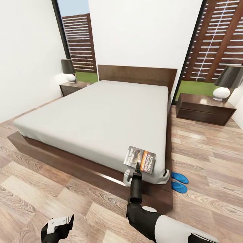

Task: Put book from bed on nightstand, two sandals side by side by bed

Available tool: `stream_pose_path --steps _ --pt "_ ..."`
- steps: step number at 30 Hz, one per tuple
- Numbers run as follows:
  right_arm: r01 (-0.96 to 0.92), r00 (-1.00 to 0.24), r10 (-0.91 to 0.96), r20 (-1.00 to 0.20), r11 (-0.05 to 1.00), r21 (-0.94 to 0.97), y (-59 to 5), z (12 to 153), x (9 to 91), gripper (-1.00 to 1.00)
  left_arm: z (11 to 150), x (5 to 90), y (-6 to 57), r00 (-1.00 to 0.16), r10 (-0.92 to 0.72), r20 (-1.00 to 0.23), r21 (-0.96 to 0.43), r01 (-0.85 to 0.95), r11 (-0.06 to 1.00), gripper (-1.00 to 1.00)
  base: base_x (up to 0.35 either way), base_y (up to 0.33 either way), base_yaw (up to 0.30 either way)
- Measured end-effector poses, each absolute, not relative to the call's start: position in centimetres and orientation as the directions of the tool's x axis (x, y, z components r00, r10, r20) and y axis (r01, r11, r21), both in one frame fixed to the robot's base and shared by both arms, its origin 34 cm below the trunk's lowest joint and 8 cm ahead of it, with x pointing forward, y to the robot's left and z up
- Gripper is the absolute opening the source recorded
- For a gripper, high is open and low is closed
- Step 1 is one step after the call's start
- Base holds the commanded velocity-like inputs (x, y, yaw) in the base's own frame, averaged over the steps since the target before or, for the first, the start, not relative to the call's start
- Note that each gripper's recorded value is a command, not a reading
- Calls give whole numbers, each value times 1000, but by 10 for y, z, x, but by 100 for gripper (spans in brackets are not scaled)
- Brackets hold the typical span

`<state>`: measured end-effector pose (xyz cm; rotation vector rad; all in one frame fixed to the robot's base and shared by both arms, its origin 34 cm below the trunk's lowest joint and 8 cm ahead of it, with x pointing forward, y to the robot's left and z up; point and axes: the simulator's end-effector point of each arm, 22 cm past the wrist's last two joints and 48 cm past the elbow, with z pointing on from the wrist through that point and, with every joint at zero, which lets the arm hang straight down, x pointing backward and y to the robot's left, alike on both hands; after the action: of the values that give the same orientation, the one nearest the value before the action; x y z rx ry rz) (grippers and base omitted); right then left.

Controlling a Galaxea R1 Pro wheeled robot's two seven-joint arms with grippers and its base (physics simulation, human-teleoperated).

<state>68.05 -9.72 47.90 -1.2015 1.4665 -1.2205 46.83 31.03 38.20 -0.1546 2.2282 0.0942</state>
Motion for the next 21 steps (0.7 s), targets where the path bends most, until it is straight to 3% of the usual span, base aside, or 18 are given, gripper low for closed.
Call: stream_pose_path --steps 21 --pt "-145 -167 -985 -33 58 -988 -97 479 681 100 381 468 311 -610 -78 -788 17 -148 989 100 47 -23 0"
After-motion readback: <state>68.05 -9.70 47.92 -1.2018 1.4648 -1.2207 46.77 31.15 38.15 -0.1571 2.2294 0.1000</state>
